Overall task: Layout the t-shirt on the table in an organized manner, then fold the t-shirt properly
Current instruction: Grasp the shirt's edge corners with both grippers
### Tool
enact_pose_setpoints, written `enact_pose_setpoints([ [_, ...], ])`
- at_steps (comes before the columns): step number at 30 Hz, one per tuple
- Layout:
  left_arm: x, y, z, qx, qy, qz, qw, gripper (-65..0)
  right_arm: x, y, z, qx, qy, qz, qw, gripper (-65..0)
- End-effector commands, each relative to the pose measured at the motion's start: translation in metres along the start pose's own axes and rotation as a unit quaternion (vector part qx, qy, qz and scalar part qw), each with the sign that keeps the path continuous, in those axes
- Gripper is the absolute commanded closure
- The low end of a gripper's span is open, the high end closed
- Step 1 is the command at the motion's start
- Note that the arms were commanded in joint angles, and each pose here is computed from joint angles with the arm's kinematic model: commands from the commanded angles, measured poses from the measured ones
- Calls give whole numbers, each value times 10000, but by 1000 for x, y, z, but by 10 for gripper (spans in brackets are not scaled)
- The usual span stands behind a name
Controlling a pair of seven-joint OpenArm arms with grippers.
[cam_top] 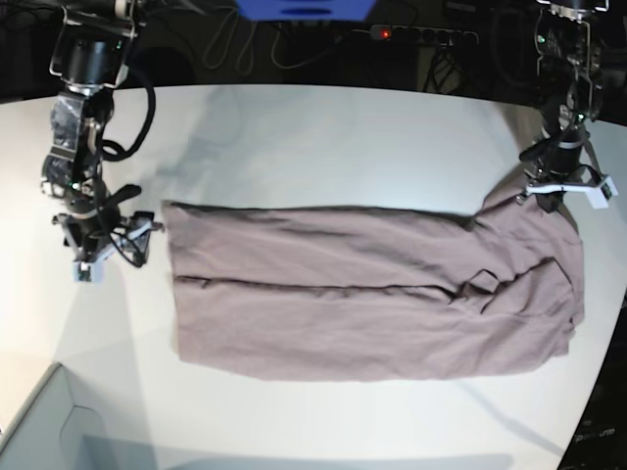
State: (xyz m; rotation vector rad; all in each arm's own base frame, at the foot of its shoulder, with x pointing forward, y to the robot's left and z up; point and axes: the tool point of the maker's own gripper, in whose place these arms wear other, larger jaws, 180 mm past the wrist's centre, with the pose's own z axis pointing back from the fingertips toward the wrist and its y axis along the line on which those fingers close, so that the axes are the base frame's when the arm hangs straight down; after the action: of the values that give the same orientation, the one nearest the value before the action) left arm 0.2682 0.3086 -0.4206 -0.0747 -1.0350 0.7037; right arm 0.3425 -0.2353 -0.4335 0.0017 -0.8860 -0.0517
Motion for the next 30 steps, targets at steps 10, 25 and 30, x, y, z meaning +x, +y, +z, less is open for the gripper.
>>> enact_pose_setpoints([
  [10,9,2,1,-9,-131,-12,9999,-1,-7,58,26,626,-199,591,9961,-426],
  [25,9,2,1,-3,-126,-12,9999,-5,-73,84,5,894,688,216,9934,-400],
  [30,7,5,3,8,-99,-42,9999,-3,-76,86,4,916,710,163,9931,-155],
])
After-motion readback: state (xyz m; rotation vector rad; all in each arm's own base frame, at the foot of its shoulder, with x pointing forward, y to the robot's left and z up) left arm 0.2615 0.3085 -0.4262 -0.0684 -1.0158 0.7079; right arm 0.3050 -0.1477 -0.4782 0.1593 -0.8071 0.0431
